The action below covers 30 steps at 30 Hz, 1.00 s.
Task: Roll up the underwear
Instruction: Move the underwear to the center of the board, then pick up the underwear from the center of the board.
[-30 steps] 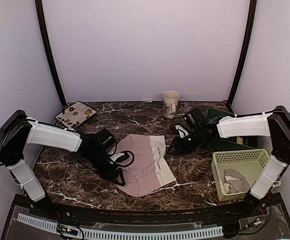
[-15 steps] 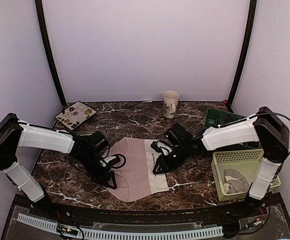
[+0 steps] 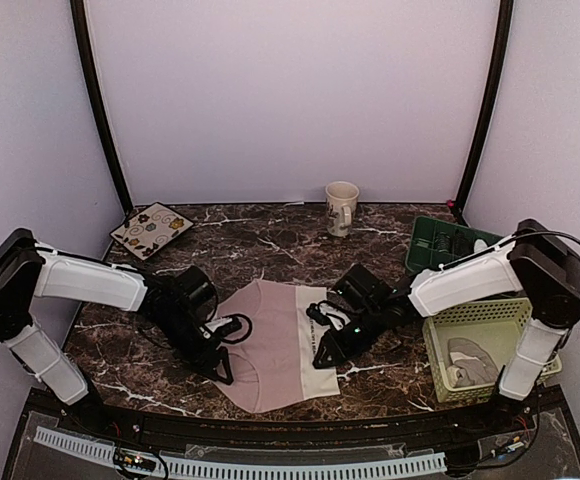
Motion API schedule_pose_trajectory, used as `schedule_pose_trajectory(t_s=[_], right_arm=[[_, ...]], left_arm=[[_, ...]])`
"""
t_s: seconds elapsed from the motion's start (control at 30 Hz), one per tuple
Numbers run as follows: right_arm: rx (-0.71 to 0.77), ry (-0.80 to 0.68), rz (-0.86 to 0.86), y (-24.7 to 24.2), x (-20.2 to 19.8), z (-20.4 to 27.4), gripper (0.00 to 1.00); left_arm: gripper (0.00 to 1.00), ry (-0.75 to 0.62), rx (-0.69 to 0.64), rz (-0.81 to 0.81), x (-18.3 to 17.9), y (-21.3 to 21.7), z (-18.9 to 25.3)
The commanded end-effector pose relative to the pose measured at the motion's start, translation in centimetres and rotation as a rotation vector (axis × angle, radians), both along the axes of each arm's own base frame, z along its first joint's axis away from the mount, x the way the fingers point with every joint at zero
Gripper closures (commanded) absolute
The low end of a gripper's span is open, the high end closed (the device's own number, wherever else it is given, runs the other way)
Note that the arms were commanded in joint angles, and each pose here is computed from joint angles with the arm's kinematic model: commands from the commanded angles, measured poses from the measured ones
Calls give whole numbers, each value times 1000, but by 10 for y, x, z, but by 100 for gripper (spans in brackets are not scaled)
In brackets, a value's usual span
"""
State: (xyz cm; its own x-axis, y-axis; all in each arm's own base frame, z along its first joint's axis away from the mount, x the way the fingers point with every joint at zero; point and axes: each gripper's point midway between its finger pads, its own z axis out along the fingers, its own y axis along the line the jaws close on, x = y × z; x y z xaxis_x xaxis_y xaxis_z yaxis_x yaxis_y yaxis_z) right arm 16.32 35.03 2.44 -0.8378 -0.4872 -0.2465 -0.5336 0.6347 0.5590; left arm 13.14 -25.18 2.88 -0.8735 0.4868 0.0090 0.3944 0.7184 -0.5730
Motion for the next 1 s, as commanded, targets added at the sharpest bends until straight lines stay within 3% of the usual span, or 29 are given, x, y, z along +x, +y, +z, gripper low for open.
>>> schedule_pose_trajectory(t_s=[0.0, 0.13, 0.27, 0.37, 0.5, 0.63, 0.73, 0.97], right_arm=[[-19, 55, 43, -6, -28, 7, 72], [83, -45, 19, 3, -5, 52, 63], [155, -166, -85, -10, 58, 90, 55], [115, -207, -173, -30, 113, 85, 53], [15, -295, -147, -35, 165, 80, 54], [-60, -341, -71, -38, 194, 60, 56], [-19, -346, -19, -28, 207, 58, 56], [-14, -316, 107, -12, 215, 29, 56]], left_arm=[[47, 42, -16, -41, -19, 0, 7], [35, -84, -164, -100, 4, -24, 57], [27, -243, -265, -33, 68, -22, 97], [27, -312, -285, 39, 120, -11, 108], [28, -407, -323, 53, 176, -14, 123], [28, -458, -415, 56, 216, -19, 131], [28, -471, -450, 35, 238, -20, 122], [30, -443, -419, -35, 266, -26, 93]])
